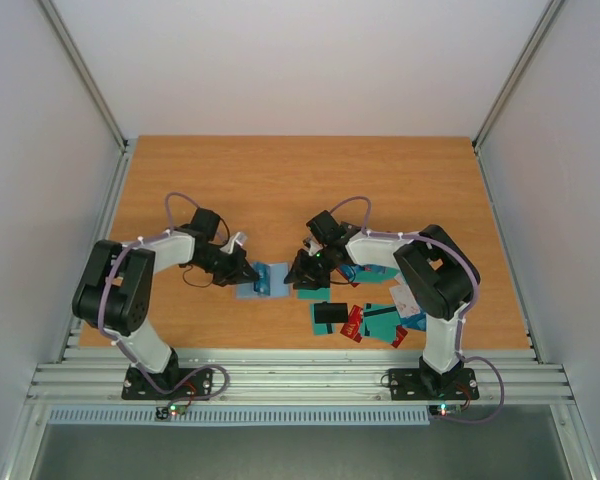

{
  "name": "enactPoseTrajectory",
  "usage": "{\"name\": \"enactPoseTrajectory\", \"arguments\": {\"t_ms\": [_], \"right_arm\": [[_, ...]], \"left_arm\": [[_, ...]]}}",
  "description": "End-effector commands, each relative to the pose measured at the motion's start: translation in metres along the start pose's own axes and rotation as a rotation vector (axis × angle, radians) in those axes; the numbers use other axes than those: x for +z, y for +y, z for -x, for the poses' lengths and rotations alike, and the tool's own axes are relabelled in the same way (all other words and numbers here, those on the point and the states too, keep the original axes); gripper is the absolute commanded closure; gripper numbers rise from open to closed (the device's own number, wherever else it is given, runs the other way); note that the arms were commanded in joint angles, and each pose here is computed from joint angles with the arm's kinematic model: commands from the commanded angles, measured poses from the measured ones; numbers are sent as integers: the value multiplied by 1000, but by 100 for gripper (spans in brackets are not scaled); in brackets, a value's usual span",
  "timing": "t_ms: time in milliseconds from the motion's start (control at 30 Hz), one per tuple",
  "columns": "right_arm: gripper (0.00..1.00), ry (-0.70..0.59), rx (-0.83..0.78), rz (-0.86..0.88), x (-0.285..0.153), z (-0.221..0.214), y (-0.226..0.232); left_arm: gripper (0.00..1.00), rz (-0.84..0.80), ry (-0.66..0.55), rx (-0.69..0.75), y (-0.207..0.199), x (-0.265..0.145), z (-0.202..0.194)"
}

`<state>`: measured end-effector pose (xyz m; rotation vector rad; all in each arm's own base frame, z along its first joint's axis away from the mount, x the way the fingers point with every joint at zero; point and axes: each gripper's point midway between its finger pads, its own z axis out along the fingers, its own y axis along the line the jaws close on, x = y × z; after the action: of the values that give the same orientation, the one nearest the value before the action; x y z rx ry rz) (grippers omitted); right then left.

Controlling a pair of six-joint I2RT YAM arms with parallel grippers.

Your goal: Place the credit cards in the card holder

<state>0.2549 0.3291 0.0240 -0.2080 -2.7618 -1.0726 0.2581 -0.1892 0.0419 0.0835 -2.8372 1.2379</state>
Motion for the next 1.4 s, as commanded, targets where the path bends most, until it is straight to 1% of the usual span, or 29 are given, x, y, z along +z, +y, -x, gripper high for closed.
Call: {"name": "enactPoseTrajectory", "arguments": {"t_ms": [0,233,400,767,1033,1167,1300,1367], "right_arm": [[69,28,77,-101,17,-8,-37],[69,32,74,-101,17,-7,-35],[69,34,76,-95,17,-6,-33],[69,50,76,-74,20,-1,-21],[69,61,72,-70,23,2,-19],[69,63,73,-66,22,2,-18],[69,61,75,-67,23,1,-19],[69,62,82,-66,24,1,-21]], "left_arm": [[100,-43,19,-3,-3,6,0],[99,-67,9,-22,-2,14,4],[98,-72,19,-14,-8,18,3],[97,-27,61,11,-12,25,-2],[94,4,74,10,-12,27,-3],[88,27,81,12,-12,25,-3],[79,70,72,33,-13,19,0],[75,87,66,44,-14,16,1]]}}
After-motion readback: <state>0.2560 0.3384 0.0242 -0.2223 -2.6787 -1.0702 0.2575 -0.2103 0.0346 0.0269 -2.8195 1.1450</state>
